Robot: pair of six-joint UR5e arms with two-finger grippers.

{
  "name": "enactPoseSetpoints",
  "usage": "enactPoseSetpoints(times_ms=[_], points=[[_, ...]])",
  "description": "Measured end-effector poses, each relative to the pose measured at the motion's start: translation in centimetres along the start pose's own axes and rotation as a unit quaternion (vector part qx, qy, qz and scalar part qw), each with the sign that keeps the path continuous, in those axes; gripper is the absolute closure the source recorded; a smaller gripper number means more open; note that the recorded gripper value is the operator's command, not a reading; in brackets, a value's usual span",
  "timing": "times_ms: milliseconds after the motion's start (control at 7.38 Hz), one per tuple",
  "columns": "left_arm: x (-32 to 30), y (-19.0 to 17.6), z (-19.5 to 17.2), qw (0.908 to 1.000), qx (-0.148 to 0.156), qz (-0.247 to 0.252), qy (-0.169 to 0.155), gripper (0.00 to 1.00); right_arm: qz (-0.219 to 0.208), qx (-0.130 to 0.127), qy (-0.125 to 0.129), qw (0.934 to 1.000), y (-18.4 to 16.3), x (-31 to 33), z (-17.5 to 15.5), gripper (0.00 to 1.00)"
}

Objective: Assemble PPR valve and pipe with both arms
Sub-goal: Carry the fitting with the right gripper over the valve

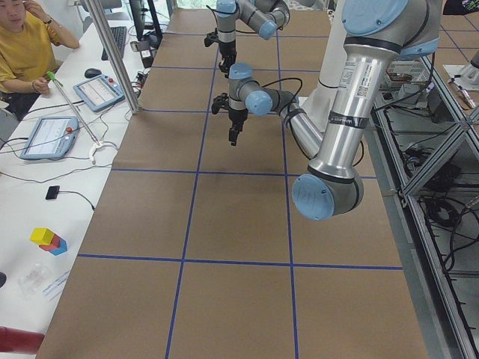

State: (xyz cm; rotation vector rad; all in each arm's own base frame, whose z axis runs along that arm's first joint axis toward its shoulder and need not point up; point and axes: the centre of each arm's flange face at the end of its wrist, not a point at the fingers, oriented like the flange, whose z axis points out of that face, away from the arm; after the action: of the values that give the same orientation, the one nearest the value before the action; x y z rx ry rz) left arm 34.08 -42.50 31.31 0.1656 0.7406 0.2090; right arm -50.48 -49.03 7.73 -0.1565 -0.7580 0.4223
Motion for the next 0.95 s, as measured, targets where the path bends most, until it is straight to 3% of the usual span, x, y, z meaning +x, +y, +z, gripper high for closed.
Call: enactPoseSetpoints(times_ms=[542,948], points=[[-0.1,0.0,0.1,1.0000,-0.001,-0.002,-0.001,0.00,0.002,0.008,0.024,0.9997,1.1,-1.7,2.8,1.00],[-0.1,0.0,0.1,1.0000,0.000,-0.002,-0.001,0.00,-0.002,0.017,0.026,0.9995,1.3,-1.4,4.0,1.00]])
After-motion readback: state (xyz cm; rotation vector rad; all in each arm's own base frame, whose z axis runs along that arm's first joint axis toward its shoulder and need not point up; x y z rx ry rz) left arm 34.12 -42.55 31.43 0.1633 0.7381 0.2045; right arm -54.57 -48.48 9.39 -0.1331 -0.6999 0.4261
